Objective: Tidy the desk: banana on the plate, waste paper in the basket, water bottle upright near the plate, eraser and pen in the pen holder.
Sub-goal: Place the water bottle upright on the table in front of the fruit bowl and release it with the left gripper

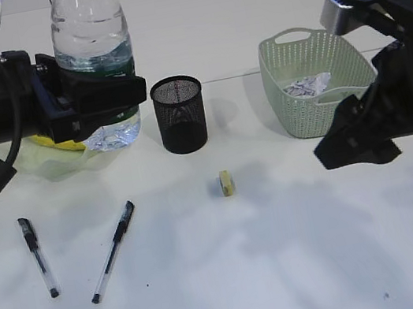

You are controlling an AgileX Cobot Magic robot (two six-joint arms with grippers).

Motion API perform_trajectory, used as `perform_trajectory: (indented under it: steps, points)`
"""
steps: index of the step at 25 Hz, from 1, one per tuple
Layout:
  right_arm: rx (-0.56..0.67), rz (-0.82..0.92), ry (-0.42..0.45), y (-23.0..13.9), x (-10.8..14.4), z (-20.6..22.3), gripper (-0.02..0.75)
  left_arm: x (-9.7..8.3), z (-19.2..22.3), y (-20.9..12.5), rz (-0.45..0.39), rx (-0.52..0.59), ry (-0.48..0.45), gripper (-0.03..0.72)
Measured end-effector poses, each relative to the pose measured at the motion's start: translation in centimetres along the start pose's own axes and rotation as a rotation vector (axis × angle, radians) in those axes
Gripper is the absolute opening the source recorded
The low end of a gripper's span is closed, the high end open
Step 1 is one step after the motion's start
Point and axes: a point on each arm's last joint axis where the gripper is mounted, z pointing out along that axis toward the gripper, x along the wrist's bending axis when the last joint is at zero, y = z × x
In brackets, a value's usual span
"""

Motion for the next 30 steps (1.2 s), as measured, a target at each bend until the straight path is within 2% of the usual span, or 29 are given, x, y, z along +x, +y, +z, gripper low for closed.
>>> perform_trajectory:
  steps: [6, 9, 30]
  points:
    - [0.229, 0.083, -0.303, -0.8, -2.5, -1.9, 0.524, 0.4, 0.0, -0.2, -0.003, 0.022, 0.047, 0.435]
    - [0.295, 0.083, -0.38, -1.1, -3.0, -2.6, 0.52, 0.8, 0.0, -0.2, -0.021, 0.017, 0.083, 0.435]
    - [0.31, 0.105, -0.384, -1.2, -3.0, -2.7, 0.516, 0.8, -0.1, -0.1, -0.028, 0.003, 0.087, 0.419]
